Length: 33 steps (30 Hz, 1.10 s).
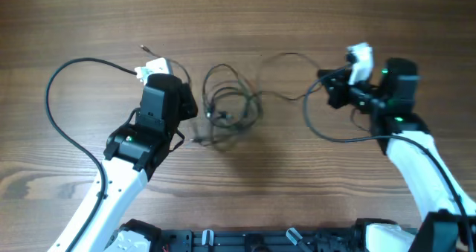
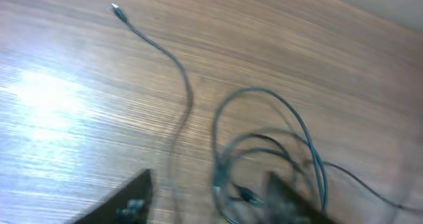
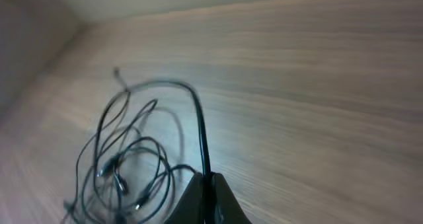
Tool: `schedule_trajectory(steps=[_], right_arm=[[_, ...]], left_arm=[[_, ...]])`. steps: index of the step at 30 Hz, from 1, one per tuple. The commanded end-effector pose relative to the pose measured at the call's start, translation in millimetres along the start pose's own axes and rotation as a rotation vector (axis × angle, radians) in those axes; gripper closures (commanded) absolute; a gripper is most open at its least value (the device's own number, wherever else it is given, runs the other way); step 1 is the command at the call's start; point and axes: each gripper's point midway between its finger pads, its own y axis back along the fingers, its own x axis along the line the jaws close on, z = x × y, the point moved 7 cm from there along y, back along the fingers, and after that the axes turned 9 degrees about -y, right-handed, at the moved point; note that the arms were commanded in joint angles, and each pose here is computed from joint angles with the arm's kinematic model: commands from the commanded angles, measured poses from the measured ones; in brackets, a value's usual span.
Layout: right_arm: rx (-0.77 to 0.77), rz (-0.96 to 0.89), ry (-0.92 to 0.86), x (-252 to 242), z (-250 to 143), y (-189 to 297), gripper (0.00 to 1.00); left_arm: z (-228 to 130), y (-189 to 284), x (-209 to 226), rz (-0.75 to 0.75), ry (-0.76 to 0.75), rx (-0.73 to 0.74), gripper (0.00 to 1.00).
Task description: Untangle cables
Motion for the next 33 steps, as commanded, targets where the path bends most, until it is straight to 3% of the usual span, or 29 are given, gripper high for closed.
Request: schedule_trajectory(steps=[1,5,7,11,16,18,20,22,24,26,29,33], right_arm=[[-0.051,-0.064,-0.149,-19,9,22,0.96],[-0.064,-0.083,-0.167,-22,11,25,0.96],[-0.112,-0.072,-0.129,-17,21,32,0.96],[-0.084,-0.079,-0.151,-14,15,36,0.96],[-0.023,-0.094,-0.204,-17,2,35,0.96],[-0.022,-0.094,-0.206,-17,2,35,0.96],[-0.021,-0.094,-0.207,-17,2,35,0.96],[-0.043,-0.094,-0.139,-16,7,35,0.96],[-0.125,-0.22,-0.141,-31,24,44,0.96],[-0.245,-0.408,-0.272,-56,50,74,0.96],[-0.419,-0.638,-0.528,-99,75,146,0.96],[-0.412,-0.671,-0.634,-115,62,166,0.96]], left_arm=[[-4,-16,5,0.078,0.011,0.024,0.28],[-21,-44,-12,-0.035,0.048,0.141,0.02],[-29,-60,-18,-0.057,0.045,0.186,0.0],[-43,-94,-53,-0.323,-0.015,0.254,0.0],[-76,-147,-54,-0.285,-0.026,0.326,0.01],[-92,-157,-52,-0.274,-0.079,0.367,0.12],[-101,-163,-48,-0.216,-0.099,0.383,0.5],[-101,-165,-25,-0.01,-0.101,0.359,0.77],[-102,-164,0,0.176,-0.06,0.351,0.87],[-103,-162,22,0.261,-0.023,0.382,0.94],[-102,-161,54,0.35,0.138,0.412,0.96],[-103,-162,59,0.326,0.178,0.434,0.96]])
